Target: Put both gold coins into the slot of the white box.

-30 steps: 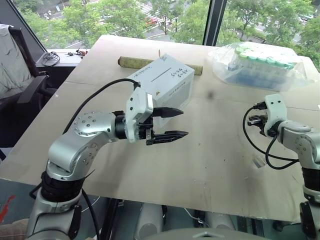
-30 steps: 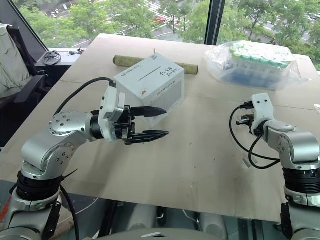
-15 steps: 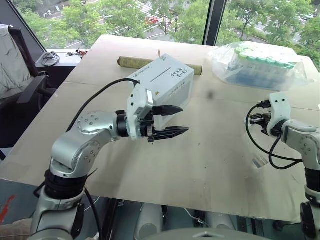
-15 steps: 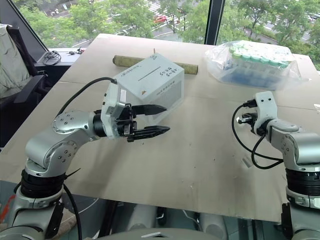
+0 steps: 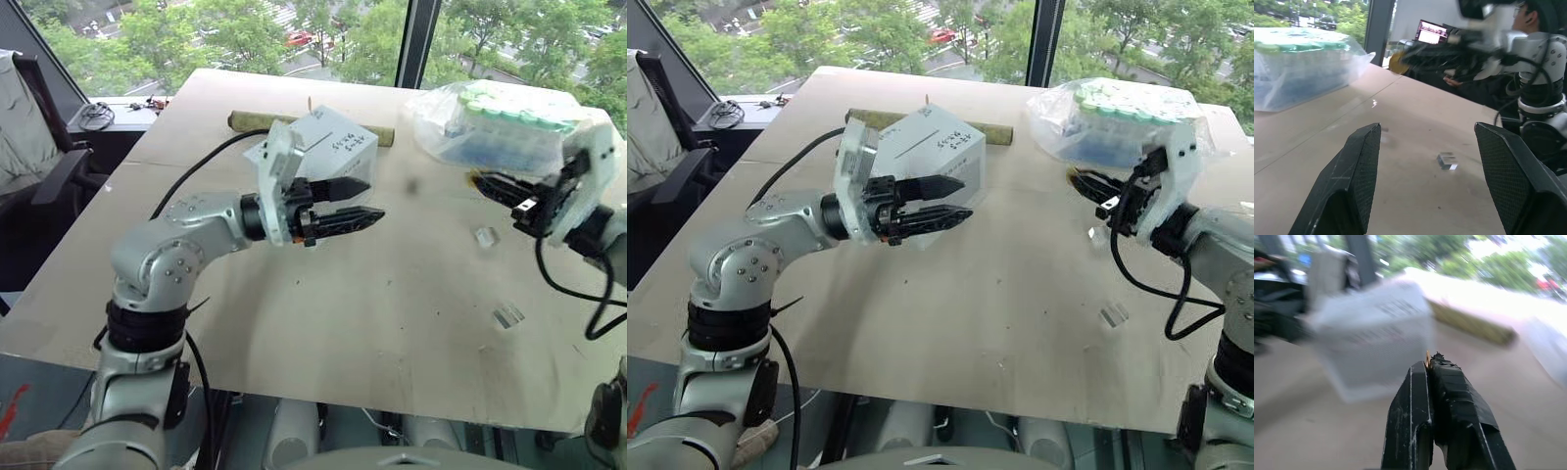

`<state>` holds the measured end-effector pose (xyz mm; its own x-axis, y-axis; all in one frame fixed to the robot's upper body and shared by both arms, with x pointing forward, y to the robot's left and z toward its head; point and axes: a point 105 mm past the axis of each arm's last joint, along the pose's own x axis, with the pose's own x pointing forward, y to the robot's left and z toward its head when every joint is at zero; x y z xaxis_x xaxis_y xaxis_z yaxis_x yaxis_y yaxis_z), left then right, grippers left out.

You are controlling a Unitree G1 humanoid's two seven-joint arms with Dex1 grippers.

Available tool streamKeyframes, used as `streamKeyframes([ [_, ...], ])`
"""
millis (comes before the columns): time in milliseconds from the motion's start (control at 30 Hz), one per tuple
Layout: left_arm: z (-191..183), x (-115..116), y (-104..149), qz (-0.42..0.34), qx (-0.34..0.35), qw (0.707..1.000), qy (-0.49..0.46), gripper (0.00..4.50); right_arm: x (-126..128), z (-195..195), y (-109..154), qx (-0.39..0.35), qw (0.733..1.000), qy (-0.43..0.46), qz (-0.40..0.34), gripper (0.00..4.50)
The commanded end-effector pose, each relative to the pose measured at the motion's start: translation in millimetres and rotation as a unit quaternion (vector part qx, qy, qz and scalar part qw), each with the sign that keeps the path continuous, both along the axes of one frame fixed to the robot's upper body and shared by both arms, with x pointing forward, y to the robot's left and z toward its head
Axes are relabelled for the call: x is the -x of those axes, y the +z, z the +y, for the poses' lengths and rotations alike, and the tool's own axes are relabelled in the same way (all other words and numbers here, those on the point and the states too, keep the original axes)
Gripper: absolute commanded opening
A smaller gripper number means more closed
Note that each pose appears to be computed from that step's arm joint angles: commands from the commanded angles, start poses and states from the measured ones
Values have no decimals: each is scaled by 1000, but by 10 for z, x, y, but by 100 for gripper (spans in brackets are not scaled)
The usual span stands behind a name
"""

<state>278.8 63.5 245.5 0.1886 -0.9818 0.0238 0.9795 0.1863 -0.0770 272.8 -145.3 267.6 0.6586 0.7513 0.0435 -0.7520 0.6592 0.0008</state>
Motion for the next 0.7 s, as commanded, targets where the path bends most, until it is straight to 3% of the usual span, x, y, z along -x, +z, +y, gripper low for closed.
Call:
streamKeyframes([
  [33,-68,87,145,-9,18,999,-43,193,289,233,203,-1,996,86,-32,0],
  [100,-102,117,188,-16,18,998,-62,94,377,321,267,-3,993,113,-38,0],
  [133,-111,122,199,-19,17,997,-68,72,403,347,288,-4,992,119,-38,0],
  [700,-206,165,371,-17,27,990,-139,72,551,530,322,1,988,154,-27,0],
])
